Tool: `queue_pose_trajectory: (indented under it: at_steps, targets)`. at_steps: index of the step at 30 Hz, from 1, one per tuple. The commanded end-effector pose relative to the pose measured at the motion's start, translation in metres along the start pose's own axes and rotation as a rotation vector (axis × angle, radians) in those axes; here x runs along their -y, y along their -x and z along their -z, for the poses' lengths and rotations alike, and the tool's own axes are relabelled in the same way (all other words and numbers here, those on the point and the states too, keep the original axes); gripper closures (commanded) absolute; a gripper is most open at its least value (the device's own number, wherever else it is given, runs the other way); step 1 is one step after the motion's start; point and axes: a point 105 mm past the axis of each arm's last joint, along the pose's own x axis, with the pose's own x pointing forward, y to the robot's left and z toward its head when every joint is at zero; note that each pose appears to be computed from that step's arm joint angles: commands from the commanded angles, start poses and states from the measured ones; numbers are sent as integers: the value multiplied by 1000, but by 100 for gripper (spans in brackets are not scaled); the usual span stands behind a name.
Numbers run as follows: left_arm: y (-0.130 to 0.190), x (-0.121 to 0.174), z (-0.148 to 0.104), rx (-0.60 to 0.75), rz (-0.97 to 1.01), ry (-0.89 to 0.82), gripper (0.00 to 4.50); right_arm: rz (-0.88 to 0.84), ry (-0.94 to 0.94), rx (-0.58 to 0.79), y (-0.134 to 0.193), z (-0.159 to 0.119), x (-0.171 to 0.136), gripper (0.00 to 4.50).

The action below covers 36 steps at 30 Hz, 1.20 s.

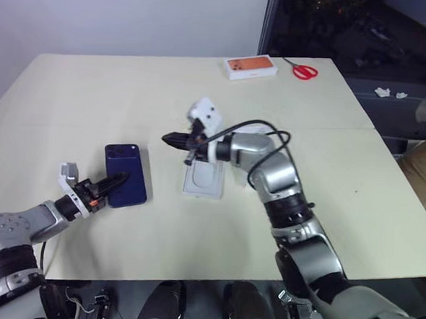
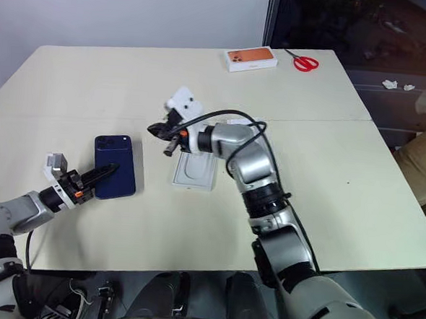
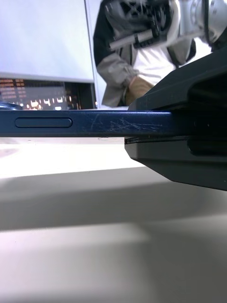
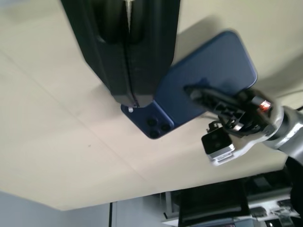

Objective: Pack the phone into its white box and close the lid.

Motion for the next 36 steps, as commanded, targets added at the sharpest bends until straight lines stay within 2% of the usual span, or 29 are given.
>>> queue_pose_trajectory:
  at_steps: [1, 5, 9, 13, 22, 27, 30, 32, 36]
  targets:
    - [4, 14, -4, 9, 78, 24, 449, -71, 28, 11, 20, -10, -14, 262]
    - [7, 17, -9, 32, 89, -17, 449, -85, 143, -147, 37, 15, -20, 59]
    - [7, 22, -16, 60, 110, -51, 449, -82, 159, -205, 31, 32, -24, 59]
    - [6, 27, -10, 10, 111, -68, 449, -67, 179, -299, 25, 59, -26, 59]
    - [11, 27, -9, 8, 106, -65, 449, -75, 174, -466, 36, 90, -21, 59]
    - [10, 24, -5, 5, 94, -71, 449, -60, 185, -502, 42, 97, -16, 59]
    - [9, 22, -4, 5, 90, -71, 449, -62, 181, -502, 41, 98, -17, 146]
    - [8, 22, -3, 1, 87, -74, 449, -55, 188, -496, 40, 98, -16, 238]
    - [8, 21, -2, -1, 83, -78, 449, -59, 193, -485, 38, 95, -16, 238]
